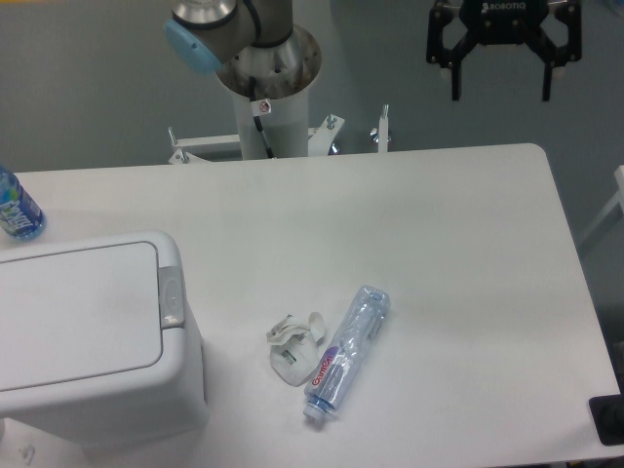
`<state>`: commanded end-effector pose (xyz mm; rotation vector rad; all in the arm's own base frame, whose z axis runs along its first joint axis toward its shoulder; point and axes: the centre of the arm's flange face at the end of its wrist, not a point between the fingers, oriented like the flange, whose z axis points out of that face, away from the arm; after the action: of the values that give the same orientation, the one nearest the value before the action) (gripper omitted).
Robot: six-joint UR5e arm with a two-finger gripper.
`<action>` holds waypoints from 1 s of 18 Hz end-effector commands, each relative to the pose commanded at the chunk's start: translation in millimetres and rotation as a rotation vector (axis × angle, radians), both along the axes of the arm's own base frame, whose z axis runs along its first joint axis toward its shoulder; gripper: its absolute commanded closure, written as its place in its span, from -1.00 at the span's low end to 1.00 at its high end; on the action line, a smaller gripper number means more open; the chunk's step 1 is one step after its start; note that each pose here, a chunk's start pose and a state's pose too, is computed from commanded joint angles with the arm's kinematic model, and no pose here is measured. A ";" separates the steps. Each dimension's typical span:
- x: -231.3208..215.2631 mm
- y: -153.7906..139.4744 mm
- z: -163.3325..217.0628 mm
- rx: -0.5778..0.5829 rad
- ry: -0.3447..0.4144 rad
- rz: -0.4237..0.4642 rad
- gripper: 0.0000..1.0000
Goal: Open the trash can
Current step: 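Move the open gripper down into view above the table, then move the gripper toward the grey button on the trash can rim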
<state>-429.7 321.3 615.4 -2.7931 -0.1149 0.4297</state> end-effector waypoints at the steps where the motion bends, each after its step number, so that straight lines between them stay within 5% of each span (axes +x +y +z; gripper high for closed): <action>1: 0.7 2.2 -0.6 0.000 0.000 -0.005 -1.00; 6: 4.5 35.6 -17.7 0.119 -0.077 -0.040 -1.00; 8: 4.2 52.6 -35.3 0.180 -0.197 0.132 -1.00; 11: 43.7 130.6 -70.9 0.267 -0.433 0.242 -1.00; 15: 65.6 180.5 -112.5 0.260 -0.541 0.283 -1.00; 18: 68.2 201.6 -114.1 0.361 -0.607 0.358 -1.00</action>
<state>-361.5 522.9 501.3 -2.4434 -0.7509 -0.3490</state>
